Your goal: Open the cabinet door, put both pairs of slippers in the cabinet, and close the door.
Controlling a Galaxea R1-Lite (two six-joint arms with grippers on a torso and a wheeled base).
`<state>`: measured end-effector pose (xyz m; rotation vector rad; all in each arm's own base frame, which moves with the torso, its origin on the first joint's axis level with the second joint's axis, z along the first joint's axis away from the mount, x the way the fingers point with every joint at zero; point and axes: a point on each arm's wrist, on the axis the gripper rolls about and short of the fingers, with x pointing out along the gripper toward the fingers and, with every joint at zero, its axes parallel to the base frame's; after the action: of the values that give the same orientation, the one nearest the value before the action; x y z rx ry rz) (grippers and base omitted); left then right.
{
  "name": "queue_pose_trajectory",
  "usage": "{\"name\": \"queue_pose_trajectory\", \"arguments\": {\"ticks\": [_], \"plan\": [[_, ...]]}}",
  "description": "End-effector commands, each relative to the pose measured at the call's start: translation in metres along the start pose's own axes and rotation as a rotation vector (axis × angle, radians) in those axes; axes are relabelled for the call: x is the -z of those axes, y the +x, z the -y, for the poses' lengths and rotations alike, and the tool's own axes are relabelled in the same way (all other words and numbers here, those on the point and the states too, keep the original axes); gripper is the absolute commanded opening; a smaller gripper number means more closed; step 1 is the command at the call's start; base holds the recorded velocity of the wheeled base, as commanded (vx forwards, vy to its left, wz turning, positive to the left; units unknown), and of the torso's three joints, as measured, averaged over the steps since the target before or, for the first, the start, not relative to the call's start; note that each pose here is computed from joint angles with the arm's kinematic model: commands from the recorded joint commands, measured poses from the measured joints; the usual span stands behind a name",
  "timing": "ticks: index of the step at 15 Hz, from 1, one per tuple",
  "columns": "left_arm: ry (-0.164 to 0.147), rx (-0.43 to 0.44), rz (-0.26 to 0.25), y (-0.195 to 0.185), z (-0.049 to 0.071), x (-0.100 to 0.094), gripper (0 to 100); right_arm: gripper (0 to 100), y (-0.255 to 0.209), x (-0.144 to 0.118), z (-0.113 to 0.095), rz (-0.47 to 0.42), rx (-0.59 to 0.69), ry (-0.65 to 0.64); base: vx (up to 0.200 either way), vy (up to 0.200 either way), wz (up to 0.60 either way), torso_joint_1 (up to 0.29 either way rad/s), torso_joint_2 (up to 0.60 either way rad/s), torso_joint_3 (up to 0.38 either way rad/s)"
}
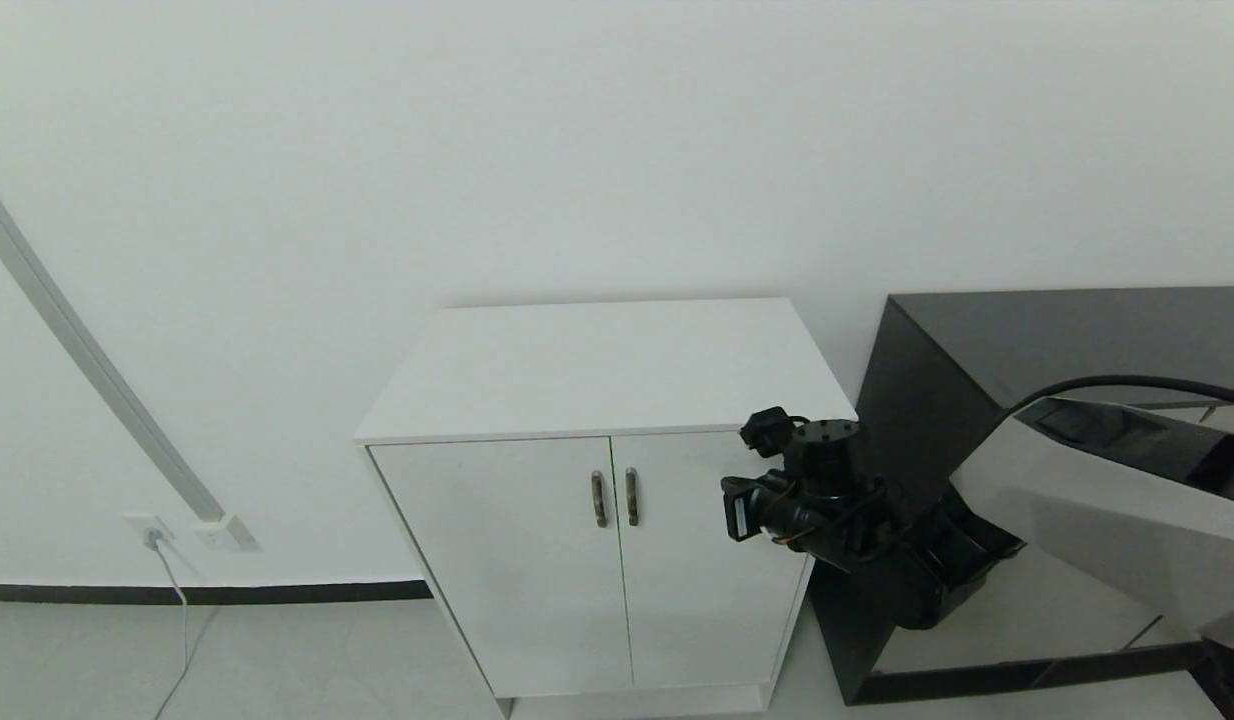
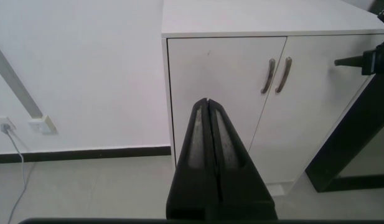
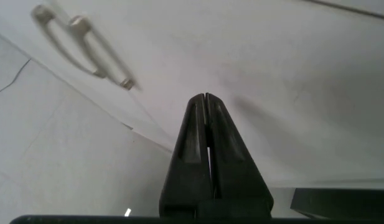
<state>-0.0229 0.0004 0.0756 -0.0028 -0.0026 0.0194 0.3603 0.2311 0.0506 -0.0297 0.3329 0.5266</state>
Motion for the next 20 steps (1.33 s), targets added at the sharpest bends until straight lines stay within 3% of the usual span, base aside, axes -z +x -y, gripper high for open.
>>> {"name": "queue_pose_trajectory", "arguments": {"ticks": [1,5,10,14,17,20], "plan": [[0.0,-0.001,-0.001,0.0,0.0,0.0,0,0,-0.026,-0.015,-0.011,0.037,-0.028,-0.006,0.0,0.0,0.0,0.0,0.0,0.0],[0.0,-0.002,-0.001,0.0,0.0,0.0,0,0,-0.081,-0.025,-0.012,0.082,-0.037,-0.008,0.0,0.0,0.0,0.0,0.0,0.0],[0.001,-0.001,-0.001,0.0,0.0,0.0,0,0,-0.13,-0.034,0.0,0.109,0.11,0.0,0.0,0.0,0.0,0.0,0.0,0.0],[0.0,-0.001,-0.001,0.0,0.0,0.0,0,0,-0.159,-0.034,0.029,0.117,0.226,0.026,0.0,0.0,0.0,0.0,0.0,0.0],[0.0,-0.001,-0.001,0.0,0.0,0.0,0,0,-0.185,-0.024,0.066,0.089,0.404,0.026,0.0,0.0,0.0,0.0,0.0,0.0],[0.0,-0.001,-0.001,0.0,0.0,0.0,0,0,-0.214,-0.016,0.09,0.078,0.532,0.058,0.0,0.0,0.0,0.0,0.0,0.0]]}}
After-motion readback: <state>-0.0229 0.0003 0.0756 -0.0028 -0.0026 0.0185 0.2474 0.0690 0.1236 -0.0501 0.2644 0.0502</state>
